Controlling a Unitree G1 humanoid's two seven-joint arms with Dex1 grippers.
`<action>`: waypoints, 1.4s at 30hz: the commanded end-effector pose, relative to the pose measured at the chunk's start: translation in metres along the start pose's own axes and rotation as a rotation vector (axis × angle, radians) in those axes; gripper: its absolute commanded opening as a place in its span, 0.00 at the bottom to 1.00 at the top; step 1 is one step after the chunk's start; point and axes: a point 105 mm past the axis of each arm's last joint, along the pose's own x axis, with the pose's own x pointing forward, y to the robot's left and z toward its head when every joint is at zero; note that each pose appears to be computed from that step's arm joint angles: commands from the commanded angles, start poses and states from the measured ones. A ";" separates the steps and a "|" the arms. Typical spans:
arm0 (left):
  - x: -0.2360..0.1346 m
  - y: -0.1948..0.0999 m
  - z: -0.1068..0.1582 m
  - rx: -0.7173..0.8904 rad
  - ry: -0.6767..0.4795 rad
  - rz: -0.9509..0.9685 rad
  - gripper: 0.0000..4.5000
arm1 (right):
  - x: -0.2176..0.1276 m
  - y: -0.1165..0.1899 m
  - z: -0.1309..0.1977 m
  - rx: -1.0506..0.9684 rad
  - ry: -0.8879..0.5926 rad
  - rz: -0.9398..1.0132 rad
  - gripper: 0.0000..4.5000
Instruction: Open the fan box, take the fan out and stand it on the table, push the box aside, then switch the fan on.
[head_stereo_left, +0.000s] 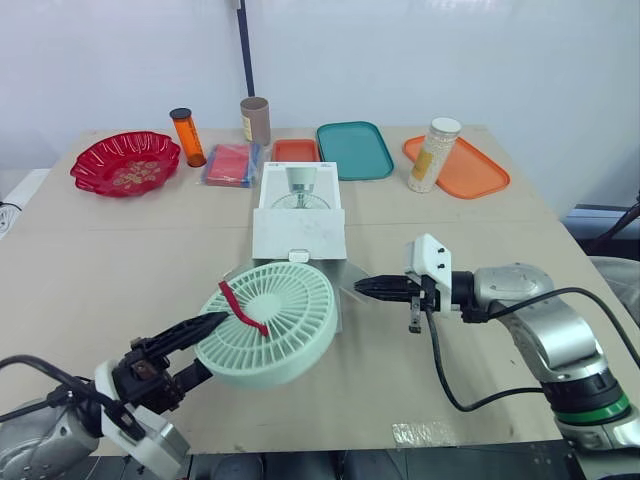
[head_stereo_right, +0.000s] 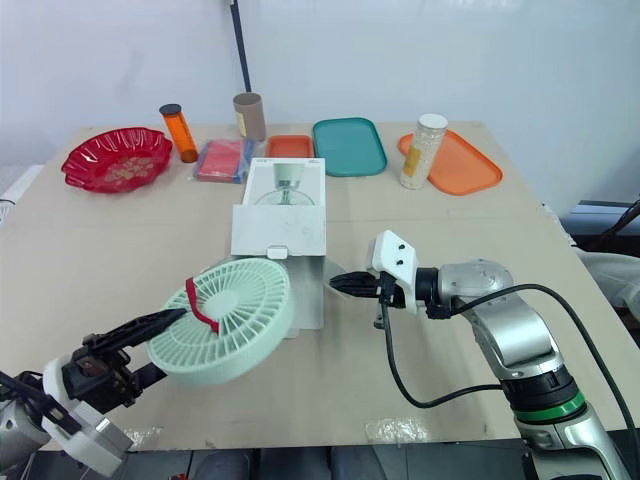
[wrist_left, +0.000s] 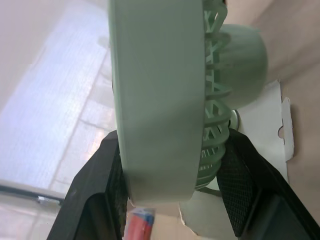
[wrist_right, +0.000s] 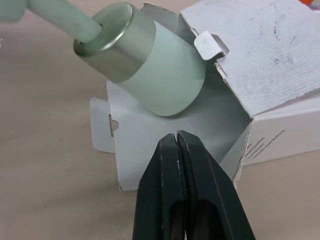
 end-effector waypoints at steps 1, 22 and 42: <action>0.001 0.014 0.014 -0.018 -0.048 0.015 0.43 | 0.003 -0.001 0.011 -0.046 -0.028 0.017 0.00; -0.024 0.038 0.017 -0.308 0.152 0.044 0.43 | 0.028 -0.012 0.029 -0.107 -0.113 0.140 0.00; -0.072 0.062 -0.007 -0.401 0.458 0.171 0.43 | 0.051 -0.010 0.036 -0.126 -0.175 0.243 0.00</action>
